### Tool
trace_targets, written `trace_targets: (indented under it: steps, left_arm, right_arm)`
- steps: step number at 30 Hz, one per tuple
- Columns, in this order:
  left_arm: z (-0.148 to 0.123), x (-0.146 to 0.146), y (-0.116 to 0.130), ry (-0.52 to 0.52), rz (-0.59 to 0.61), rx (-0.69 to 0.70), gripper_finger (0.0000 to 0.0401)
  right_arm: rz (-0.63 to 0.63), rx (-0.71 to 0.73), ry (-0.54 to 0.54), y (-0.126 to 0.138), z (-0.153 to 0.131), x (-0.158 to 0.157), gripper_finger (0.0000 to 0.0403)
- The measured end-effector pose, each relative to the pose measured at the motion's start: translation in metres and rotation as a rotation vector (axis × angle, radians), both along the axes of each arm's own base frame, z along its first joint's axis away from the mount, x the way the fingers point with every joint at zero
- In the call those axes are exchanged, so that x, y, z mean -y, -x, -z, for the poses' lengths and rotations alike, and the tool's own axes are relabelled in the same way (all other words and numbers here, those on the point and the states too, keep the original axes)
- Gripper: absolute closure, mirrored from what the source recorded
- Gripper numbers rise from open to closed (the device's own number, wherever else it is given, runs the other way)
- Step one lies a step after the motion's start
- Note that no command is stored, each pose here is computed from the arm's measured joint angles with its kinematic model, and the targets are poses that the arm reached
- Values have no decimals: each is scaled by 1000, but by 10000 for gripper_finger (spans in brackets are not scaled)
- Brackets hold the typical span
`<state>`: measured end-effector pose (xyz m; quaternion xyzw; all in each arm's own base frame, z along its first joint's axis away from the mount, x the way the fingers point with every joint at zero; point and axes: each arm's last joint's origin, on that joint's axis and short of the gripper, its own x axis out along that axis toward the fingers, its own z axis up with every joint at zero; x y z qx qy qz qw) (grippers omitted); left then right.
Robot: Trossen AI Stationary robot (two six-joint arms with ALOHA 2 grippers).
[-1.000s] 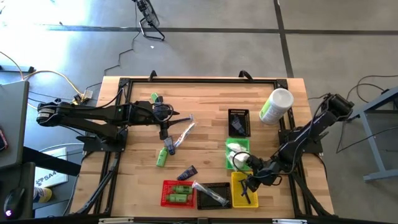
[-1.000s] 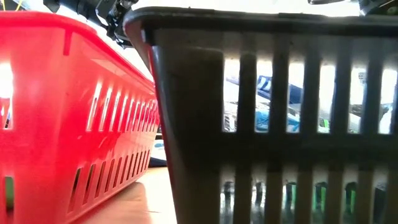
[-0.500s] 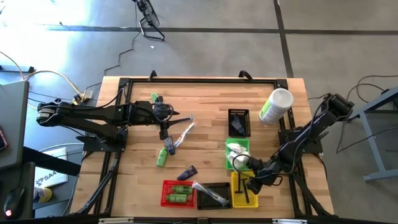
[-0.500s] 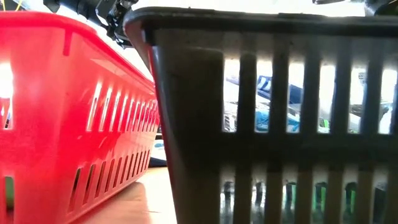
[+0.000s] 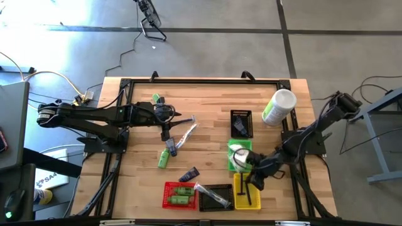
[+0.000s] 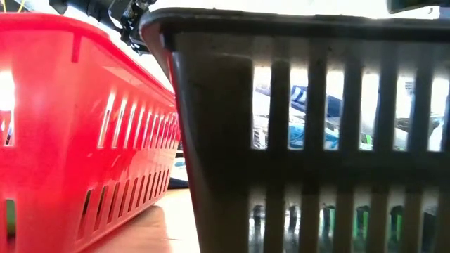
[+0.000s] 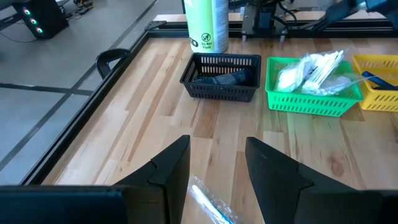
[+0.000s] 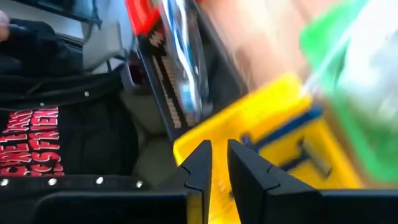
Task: Pick & Place Travel size toiletries
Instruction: Put the top blue shaving cream into the top black bin
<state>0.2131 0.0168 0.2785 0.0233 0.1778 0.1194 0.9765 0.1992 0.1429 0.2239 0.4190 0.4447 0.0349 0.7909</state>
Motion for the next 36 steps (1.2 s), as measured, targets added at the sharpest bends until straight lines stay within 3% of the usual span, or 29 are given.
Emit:
trace_targets:
  steps: [22, 36]
  left_arm:
    - [0, 0, 0, 0, -1, 0, 251]
    - [0, 0, 0, 0, -1, -1, 251]
  right_arm:
    - [-175, 479, 556, -43, -23, 82, 376]
    - [-129, 667, 855, -58, -39, 128, 375]
